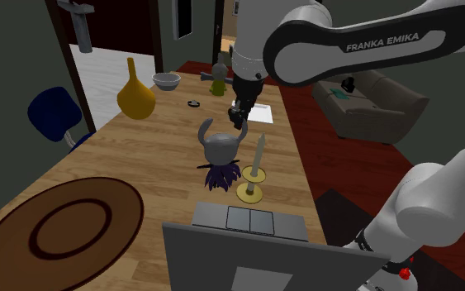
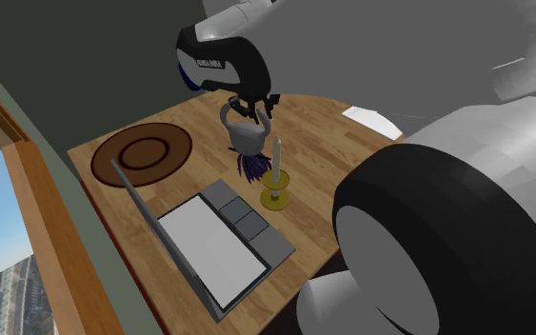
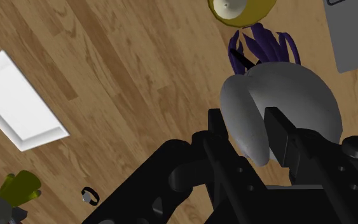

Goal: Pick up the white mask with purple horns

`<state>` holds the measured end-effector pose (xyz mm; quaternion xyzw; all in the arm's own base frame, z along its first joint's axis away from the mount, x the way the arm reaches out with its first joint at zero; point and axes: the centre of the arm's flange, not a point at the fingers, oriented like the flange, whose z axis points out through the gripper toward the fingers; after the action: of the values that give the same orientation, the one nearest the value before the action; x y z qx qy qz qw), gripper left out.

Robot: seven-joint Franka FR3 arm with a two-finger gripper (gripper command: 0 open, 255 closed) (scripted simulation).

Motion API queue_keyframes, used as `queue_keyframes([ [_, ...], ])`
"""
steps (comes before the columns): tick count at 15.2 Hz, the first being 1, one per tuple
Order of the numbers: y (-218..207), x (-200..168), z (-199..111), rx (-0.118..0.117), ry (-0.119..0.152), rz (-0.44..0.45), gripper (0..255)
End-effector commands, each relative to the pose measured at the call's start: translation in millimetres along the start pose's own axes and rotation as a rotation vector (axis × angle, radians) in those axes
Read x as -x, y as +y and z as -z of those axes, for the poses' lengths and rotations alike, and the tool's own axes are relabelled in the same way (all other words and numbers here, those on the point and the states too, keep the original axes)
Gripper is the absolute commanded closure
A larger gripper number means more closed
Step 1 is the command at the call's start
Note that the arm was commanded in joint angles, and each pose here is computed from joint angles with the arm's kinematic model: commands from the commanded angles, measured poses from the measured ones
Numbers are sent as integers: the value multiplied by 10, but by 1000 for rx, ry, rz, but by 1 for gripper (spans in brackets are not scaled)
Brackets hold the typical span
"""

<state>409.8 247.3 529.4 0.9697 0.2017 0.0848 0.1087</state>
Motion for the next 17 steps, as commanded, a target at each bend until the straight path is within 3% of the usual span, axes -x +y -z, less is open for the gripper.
queue_keyframes([
  [1, -1, 1, -5, 0, -1, 0, 255],
  [17, 196, -97, 757, 0, -1, 0, 255],
])
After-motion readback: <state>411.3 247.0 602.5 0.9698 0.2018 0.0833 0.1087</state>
